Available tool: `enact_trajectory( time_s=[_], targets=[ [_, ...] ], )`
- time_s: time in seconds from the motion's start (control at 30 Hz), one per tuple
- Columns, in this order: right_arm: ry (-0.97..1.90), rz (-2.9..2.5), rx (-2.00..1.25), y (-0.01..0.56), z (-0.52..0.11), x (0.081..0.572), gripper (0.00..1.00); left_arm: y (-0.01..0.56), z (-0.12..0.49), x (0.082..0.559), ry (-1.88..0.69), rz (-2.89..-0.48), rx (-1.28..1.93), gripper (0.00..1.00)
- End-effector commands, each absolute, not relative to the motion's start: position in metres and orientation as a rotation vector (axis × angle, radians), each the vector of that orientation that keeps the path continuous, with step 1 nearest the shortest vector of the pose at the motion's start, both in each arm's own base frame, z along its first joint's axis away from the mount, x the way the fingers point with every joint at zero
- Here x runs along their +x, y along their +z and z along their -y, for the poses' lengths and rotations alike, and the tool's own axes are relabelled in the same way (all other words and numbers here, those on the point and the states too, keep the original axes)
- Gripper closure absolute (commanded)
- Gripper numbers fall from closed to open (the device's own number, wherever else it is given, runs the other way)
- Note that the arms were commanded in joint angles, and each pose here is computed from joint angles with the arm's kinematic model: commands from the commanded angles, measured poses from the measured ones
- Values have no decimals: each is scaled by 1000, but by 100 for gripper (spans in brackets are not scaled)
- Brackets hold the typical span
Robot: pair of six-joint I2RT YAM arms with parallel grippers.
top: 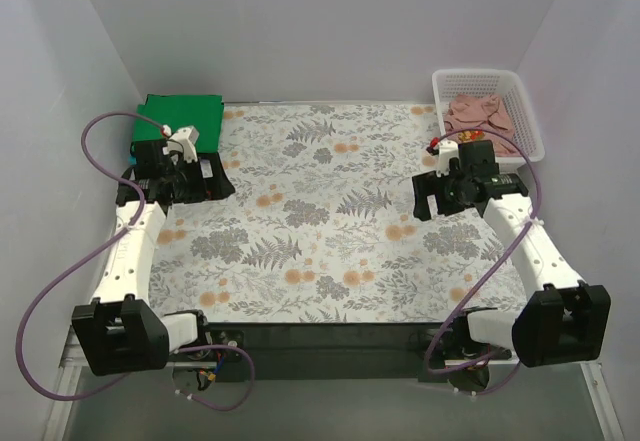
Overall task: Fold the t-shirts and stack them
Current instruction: Grab the tshirt from the pile
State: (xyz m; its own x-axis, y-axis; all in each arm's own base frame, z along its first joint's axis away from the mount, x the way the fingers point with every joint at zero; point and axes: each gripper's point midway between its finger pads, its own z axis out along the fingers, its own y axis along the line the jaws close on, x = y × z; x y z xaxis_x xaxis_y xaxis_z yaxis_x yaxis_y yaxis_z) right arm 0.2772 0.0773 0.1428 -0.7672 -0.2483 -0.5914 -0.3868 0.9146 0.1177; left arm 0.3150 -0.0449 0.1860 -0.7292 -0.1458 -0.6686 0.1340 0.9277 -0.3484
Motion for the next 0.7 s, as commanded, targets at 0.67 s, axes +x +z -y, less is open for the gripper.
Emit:
enact_trajectory(
  time_s=[0.67],
  targets=[
    [15, -2207, -60, 219, 87, 588, 2, 296, 25, 373, -320, -2058, 58, 2]
  ],
)
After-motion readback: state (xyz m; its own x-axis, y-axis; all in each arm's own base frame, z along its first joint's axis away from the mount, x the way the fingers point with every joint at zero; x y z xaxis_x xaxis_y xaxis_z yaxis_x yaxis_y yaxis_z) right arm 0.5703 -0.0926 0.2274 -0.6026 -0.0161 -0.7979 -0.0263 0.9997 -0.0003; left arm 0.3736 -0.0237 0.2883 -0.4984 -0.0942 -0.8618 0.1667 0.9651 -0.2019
